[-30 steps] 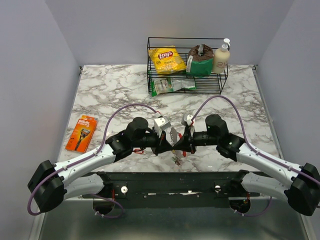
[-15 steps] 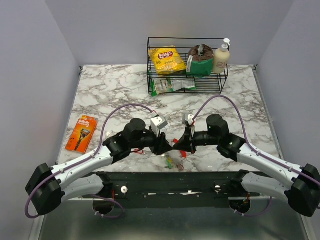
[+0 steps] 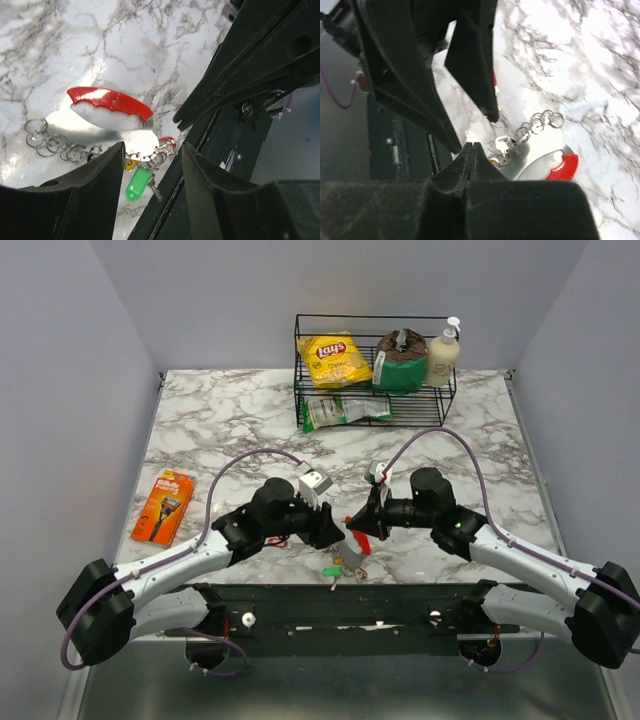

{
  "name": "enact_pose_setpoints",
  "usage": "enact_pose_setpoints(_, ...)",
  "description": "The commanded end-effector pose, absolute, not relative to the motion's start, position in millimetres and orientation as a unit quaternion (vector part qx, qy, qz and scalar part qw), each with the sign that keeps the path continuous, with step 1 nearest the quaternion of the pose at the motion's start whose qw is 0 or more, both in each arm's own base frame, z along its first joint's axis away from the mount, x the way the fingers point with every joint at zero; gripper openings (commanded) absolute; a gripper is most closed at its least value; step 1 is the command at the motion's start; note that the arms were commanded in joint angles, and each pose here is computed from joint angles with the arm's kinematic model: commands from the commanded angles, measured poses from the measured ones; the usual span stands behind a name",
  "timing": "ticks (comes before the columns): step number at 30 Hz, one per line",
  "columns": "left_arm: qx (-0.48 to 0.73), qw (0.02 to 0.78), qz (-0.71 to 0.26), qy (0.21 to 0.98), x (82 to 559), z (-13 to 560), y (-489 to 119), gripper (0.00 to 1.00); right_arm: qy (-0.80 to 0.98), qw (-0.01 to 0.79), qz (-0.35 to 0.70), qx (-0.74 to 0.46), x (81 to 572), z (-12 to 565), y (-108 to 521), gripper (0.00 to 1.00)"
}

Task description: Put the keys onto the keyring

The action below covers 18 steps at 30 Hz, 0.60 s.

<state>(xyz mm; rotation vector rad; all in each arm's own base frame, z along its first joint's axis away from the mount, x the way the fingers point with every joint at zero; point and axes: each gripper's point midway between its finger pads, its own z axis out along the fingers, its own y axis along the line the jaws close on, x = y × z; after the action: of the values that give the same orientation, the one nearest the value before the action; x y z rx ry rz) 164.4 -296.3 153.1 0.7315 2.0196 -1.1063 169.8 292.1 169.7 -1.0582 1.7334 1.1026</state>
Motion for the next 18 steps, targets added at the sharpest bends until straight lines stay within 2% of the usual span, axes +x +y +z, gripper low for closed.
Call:
enact_pose_setpoints(1,0.25,0.295,-0.409,0.827,161,113,-292,0.58,0.737,0.395,0.393,-0.383,187,146,283,0.05)
enact_pose_setpoints(2,0.249,0.286,-0.409,0.83,159,109,-292,0.58,0.745,0.388,0.391,-0.377,187,142,282,0.06)
enact_pose_setpoints(9,0.248,0.241,-0.464,0.816,131,98,-295,0.58,0.77,0.372,0.379,-0.353,188,126,275,0.31)
enact_pose_setpoints(18,0.234,0.251,-0.464,0.817,121,84,-289,0.59,0.804,0.371,0.362,-0.292,207,118,264,0.43)
